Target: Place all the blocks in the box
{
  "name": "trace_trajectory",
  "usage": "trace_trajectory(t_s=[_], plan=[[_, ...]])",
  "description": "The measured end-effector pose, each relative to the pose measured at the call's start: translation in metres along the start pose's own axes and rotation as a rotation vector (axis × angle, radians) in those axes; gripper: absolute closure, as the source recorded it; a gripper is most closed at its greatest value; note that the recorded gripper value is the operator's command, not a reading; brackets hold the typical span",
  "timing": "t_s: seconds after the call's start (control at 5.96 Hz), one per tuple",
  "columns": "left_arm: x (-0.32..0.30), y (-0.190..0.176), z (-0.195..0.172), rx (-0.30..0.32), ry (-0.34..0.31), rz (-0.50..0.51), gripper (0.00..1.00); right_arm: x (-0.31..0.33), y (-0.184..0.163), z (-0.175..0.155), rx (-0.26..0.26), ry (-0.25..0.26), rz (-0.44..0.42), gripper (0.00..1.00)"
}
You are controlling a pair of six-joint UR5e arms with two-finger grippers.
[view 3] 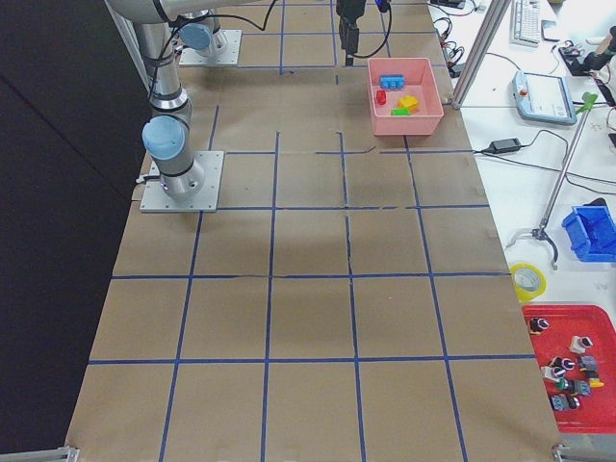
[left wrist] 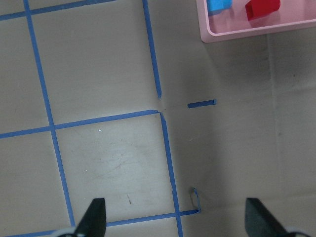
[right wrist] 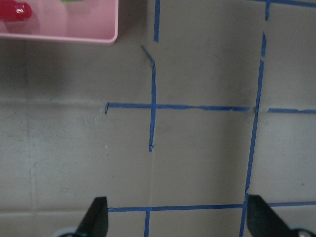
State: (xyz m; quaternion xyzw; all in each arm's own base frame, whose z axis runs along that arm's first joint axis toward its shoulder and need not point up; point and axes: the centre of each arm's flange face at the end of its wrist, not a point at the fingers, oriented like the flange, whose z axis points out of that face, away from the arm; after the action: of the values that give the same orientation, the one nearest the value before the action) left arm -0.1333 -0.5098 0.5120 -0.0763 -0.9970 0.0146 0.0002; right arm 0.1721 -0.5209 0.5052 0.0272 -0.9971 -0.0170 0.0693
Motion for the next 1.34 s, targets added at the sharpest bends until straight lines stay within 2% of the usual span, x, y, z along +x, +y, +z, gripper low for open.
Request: trace_trajectory(t_s=[0.34, 0.5, 1.01, 1.34], plan=[[0.000, 0.001, -0.001, 0.001, 0.000, 0.000, 0.00, -0.011, 0.018, 0.051, -0.108, -0.038, -0.007, 0.00], [0.000, 0.000, 0.000, 0.000, 0.000, 0.000, 0.00, -0.014, 0.024, 0.059, -0.125, -0.062, -0.007, 0.00], [-0.001, -0.001, 0.001, -0.003, 0.000, -0.009, 0.00, -0.004, 0.047, 0.019, -0.031, -0.068, 0.012, 0.00], [0.001, -0.001, 0.002, -0.002, 0.002, -0.011, 0.00, -0.001, 0.048, 0.008, 0.002, -0.074, 0.020, 0.00]])
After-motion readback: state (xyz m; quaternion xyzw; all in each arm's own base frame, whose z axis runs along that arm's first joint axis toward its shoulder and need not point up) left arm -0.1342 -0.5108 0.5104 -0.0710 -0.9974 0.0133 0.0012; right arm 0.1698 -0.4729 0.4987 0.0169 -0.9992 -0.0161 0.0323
